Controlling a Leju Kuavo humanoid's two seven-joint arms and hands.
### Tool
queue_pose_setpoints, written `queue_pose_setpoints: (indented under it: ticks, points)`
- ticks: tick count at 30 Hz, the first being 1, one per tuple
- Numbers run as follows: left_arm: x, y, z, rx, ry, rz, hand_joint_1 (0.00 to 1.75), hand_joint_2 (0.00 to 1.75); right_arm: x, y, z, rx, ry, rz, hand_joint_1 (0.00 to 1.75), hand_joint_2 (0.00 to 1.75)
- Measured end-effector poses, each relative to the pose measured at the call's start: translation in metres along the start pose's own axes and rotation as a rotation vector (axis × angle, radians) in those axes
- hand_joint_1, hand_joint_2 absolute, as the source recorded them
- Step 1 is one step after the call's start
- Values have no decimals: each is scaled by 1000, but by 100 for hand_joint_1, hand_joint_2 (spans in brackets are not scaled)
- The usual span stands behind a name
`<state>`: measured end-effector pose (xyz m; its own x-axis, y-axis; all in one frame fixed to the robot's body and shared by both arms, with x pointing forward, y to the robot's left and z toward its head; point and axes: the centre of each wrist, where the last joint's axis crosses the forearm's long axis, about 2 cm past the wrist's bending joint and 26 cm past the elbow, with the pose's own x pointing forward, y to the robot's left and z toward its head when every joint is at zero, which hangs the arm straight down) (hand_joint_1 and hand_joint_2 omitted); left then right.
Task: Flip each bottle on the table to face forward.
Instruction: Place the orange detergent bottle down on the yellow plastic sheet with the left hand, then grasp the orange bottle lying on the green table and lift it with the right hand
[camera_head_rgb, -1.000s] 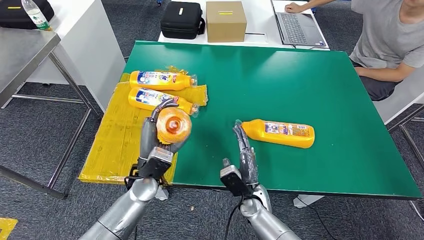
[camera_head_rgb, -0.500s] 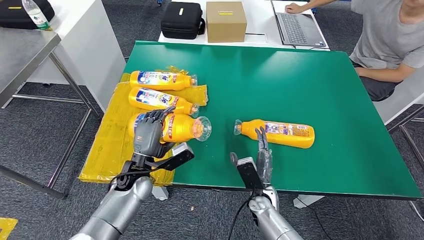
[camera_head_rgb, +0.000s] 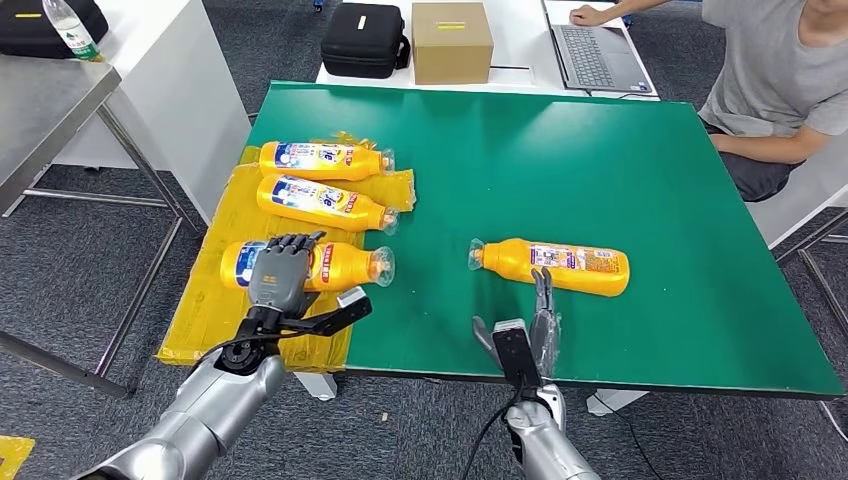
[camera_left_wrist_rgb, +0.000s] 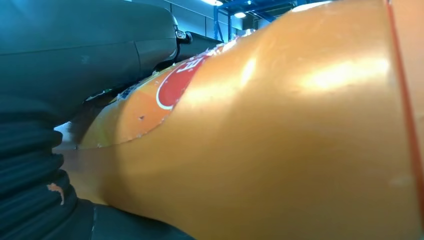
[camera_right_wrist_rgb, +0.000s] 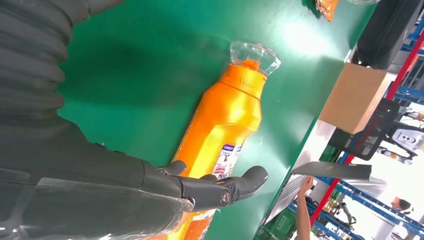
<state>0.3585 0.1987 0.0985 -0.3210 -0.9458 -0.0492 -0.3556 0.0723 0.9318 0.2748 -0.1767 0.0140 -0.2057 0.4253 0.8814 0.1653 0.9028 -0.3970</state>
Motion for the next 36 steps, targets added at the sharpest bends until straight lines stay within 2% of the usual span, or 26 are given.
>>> queue_pose_setpoints:
  ticks: [3, 11, 22, 27, 28, 32, 34, 36]
  points:
    - [-1, -2, 0, -25, 0, -30, 175, 175, 0, 0, 1, -2, 4, -2, 0, 175]
    - [2, -15, -2, -200, -4, -160, 175, 175, -1, 0, 5, -9, 19, -14, 0, 175]
    - [10, -19, -10, -319, -204, -327, 175, 175, -1, 1, 9, -12, 18, -21, 0, 175]
    - [16, -19, -14, -341, -256, -356, 171, 175, 1, 0, 7, -21, 9, -22, 0, 175]
    - [17, -19, -14, -338, -259, -352, 165, 175, 1, -1, 7, -23, 8, -23, 0, 175]
    - [20, -20, -11, -308, -264, -322, 28, 175, 2, -2, 5, -34, 2, -30, 0, 175]
    - [21, -21, -9, -299, -265, -307, 11, 175, 3, -2, 4, -39, 0, -35, 0, 175]
    - [23, -22, -7, -298, -266, -296, 8, 175, 4, -2, 3, -44, -1, -40, 0, 175]
